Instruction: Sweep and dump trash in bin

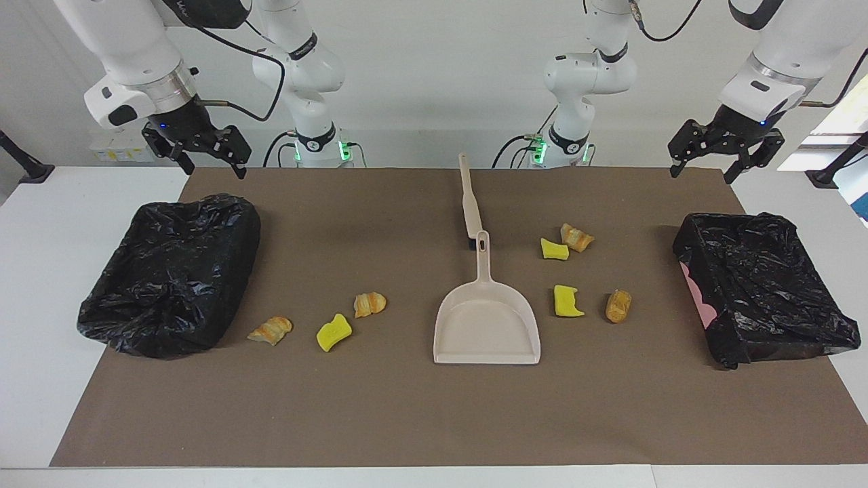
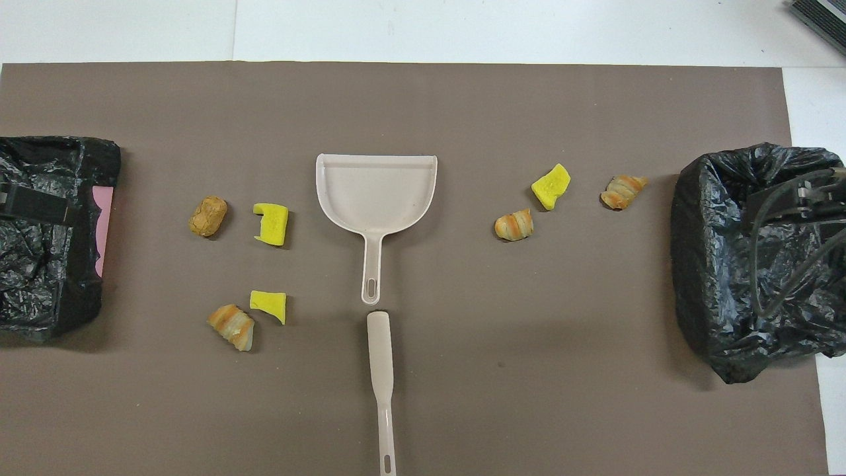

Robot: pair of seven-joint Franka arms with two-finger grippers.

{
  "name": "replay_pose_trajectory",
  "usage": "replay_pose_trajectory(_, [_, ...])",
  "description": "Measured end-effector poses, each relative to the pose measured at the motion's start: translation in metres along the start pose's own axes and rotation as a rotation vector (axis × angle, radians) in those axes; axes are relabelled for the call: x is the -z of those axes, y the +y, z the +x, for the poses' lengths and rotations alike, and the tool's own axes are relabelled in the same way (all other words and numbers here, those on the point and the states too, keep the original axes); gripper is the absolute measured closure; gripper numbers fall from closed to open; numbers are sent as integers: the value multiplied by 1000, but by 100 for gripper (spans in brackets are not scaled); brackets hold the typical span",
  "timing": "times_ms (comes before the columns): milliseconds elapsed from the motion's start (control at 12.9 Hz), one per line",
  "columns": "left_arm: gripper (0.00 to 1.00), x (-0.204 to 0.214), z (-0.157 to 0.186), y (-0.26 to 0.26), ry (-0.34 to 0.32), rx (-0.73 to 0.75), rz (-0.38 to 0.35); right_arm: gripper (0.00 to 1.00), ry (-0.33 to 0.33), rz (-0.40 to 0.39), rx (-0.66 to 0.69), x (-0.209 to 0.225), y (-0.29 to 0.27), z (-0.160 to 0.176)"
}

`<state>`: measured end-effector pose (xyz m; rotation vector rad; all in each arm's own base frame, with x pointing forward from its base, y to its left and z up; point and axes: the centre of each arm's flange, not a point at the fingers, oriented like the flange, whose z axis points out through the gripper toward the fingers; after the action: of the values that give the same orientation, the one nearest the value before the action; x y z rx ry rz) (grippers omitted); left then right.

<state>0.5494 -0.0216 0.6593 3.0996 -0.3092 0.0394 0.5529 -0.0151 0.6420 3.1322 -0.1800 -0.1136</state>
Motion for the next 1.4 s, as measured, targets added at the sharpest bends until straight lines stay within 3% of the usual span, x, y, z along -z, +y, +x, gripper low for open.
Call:
replay_pose_trajectory(776, [0, 0, 0, 0, -1, 0, 0, 0, -25, 41, 65, -21, -25, 12])
replay_pose_trajectory(1009, [0, 0, 0, 0, -1, 0, 0, 0, 11, 41, 152, -49, -79, 34])
replay_pose_trajectory(1242, [0, 0, 0, 0, -1, 0, 0, 0, -19, 36, 210, -84, -137, 41])
replay_pose_trajectory(1397, [0, 0, 0, 0, -1, 0, 0, 0, -28, 32, 173, -111, -187, 42])
